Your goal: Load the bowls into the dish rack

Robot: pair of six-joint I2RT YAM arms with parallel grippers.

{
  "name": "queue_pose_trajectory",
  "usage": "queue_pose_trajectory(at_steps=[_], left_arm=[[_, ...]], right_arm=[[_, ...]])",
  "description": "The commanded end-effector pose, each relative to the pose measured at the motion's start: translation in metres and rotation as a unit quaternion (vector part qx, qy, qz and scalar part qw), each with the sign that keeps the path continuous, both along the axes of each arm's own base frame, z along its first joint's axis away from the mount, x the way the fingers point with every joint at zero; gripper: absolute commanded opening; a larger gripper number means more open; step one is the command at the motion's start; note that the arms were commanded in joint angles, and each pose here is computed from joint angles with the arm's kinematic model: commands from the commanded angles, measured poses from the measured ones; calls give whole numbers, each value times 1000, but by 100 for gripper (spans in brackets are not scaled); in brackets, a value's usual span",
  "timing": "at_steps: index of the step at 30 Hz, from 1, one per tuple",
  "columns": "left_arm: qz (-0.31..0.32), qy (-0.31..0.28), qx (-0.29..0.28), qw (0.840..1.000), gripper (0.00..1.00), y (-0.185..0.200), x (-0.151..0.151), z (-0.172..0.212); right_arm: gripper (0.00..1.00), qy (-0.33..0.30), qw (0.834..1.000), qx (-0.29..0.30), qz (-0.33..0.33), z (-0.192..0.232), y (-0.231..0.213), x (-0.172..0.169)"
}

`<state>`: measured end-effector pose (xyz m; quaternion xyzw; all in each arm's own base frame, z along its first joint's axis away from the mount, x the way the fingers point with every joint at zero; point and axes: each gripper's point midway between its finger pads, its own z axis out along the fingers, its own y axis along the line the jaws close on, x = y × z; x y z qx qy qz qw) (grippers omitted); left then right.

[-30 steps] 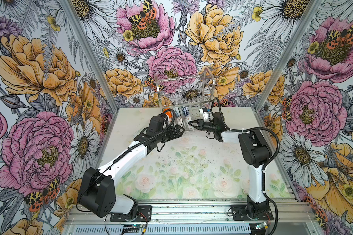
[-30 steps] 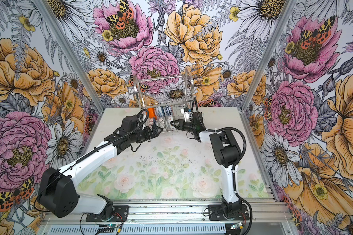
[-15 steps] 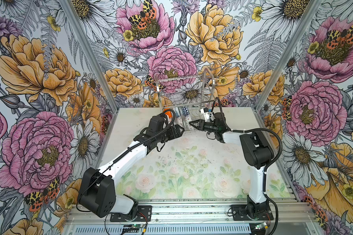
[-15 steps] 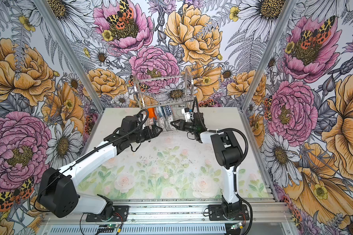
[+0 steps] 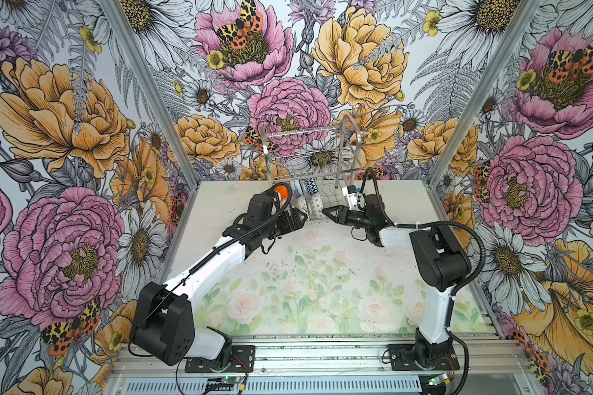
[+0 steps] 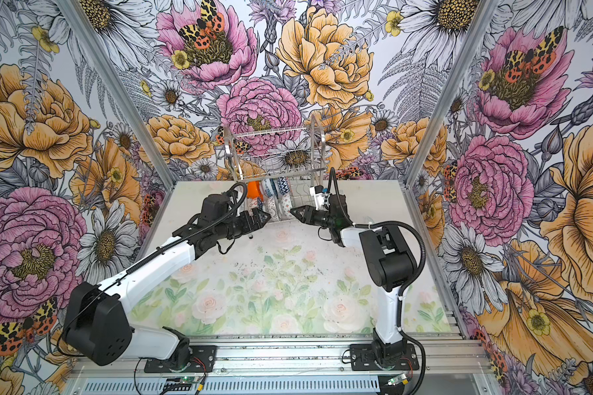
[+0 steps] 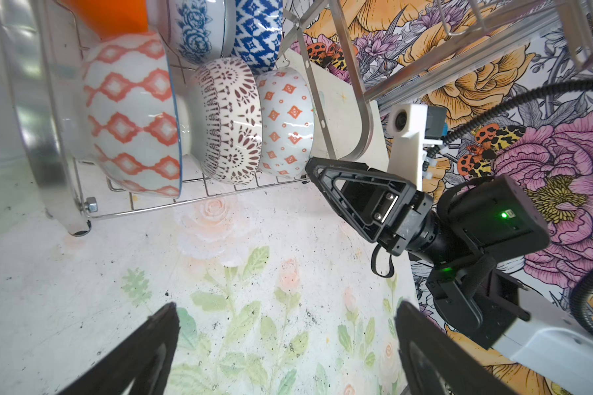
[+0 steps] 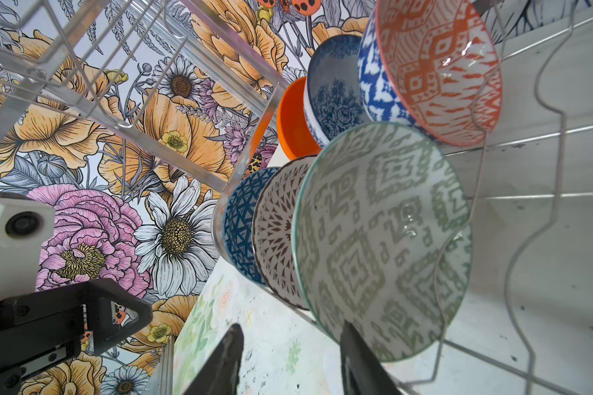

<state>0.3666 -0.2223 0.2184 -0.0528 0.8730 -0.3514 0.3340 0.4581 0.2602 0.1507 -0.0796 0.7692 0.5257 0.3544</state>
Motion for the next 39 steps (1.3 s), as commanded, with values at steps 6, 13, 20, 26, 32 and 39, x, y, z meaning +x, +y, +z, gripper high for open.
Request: queue_pose_trajectory(at_steps=[6, 13, 20, 26, 32, 39], left_arm=[[28, -49, 35, 998, 99, 22, 4, 13], [71, -93, 75, 990, 99, 45, 4, 26], [184, -163, 60, 968, 99, 88, -19, 40], [283, -238, 141, 918, 99, 149, -34, 53], [356, -262, 249, 861, 99, 205, -36, 46], [406, -254, 280, 832, 98, 252, -37, -8]], right_arm=[[54, -86, 995, -23, -50, 34, -22, -3], [79, -109, 992, -18, -54, 40, -26, -14], [95, -118, 989, -36, -79, 42, -44, -37], [99, -80, 974, -75, -199, 43, -107, -47], [99, -50, 890, -193, -409, 30, -208, -75], [99, -96, 764, -332, -545, 35, -289, -125]])
